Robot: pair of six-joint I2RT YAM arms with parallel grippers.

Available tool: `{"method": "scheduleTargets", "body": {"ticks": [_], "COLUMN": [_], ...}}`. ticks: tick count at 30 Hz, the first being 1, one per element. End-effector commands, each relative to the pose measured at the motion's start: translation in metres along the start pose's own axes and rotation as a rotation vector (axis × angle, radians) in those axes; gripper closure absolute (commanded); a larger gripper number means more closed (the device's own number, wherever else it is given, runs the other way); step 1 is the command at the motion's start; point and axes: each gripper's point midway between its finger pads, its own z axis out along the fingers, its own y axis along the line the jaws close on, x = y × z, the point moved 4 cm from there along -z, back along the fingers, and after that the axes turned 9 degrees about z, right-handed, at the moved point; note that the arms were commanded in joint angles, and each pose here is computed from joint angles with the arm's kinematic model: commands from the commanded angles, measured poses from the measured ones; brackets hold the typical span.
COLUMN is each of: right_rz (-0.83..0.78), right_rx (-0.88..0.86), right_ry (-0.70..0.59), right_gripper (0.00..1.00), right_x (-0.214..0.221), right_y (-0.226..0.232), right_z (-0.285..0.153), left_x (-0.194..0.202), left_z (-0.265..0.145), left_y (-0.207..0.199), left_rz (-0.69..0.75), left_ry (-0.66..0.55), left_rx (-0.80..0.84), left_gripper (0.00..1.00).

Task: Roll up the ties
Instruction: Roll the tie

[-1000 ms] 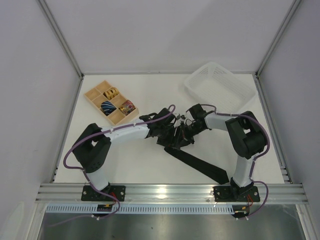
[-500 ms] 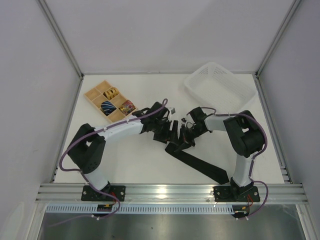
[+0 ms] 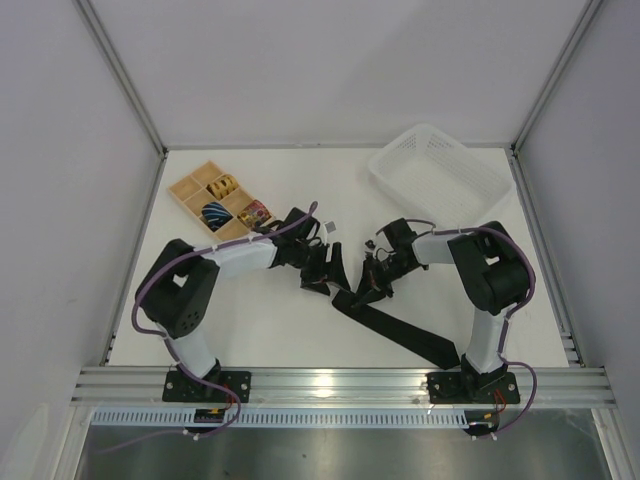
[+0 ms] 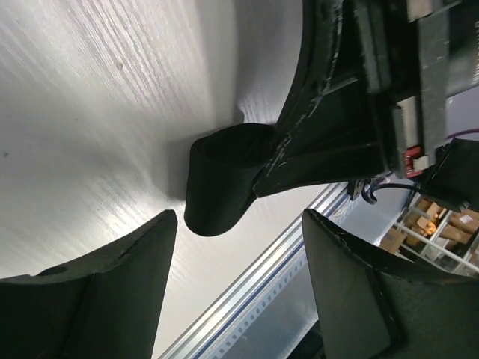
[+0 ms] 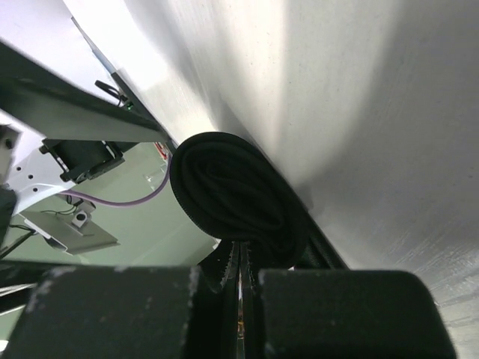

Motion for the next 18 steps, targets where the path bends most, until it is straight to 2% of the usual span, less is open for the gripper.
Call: {"method": "scheduleTargets", "body": {"ticks": [1,7,13,18], "right_rz": [-0.026,-0.018,-0.014,-0.014], "right_rx": [0.076,0.08,0.084,0.087], "right_ry": [-0.056,-0.05,-0.053,-0.057], "right_gripper": [0.99,1.0,1.0,1.0], "right_x": [-0.003,-0.001,-0.001,-0.001], "right_y": [-0.02,-0.025,-0.026,-0.025], "right_z": [0.0,0.001,0.0,-0.001], "left_x": [0.001,0.008,0.011,0.016], "left_z": [0.007,0.023,0.041,0.05], "left_y": [-0.005,0.004,-0.002,-0.002], "left_rz": [0.006,0.014,0.022,0.008], "left_ry": [0.004,0.033,0.059,0.081], "left_rx": [0.074,0.065,0.088,0.103], "left_gripper": [0.27,0.28,0.34,0.63]}}
